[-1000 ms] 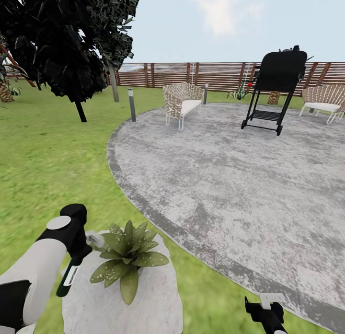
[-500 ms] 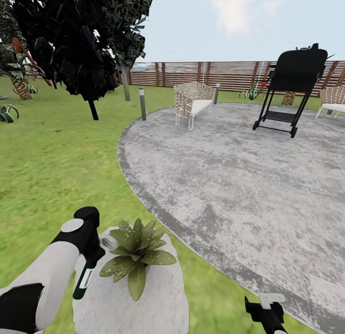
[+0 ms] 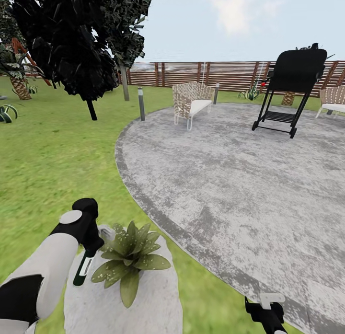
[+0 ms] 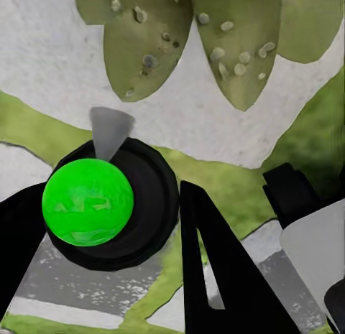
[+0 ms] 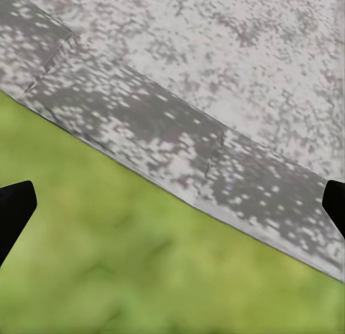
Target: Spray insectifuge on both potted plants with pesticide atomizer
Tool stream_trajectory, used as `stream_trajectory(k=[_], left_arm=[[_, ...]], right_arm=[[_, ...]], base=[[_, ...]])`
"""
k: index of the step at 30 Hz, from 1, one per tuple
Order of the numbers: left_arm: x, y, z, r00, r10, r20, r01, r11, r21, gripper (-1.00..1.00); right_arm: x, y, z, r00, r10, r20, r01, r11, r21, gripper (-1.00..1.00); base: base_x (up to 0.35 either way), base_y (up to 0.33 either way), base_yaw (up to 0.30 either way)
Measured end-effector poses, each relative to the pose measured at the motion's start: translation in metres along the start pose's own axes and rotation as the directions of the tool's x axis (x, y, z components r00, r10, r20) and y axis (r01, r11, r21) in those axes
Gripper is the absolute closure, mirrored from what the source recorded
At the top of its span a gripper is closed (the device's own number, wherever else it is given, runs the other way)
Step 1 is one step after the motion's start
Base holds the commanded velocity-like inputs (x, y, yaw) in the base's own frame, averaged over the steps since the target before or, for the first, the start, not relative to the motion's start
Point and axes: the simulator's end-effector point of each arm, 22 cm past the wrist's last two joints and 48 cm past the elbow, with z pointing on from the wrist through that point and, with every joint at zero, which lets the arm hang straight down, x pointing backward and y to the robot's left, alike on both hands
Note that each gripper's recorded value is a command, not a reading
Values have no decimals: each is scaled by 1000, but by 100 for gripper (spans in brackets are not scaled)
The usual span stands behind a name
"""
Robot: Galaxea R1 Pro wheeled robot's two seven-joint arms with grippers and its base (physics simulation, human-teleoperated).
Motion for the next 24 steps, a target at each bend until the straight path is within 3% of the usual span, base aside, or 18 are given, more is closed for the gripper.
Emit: stream_trajectory(k=[11,19,24], left_arm=[[0,10,-8,1000,-2,-1,2,1000,-27,100],[2,5,-2,1000,1,-8,-1,1000,-18,100],[3,5,-1,1000,1,-13,-2,1000,-20,100]], right_arm=[[0,-1,0,1000,-4,0,4,1000,0,-100],[-1,-1,0,1000,-3,1,3,1000,-1,-100],[0,1,0,1000,1,-1,-1,1000,-1,-100]], base=[[13,0,0],[279,0,0],[48,0,21]])
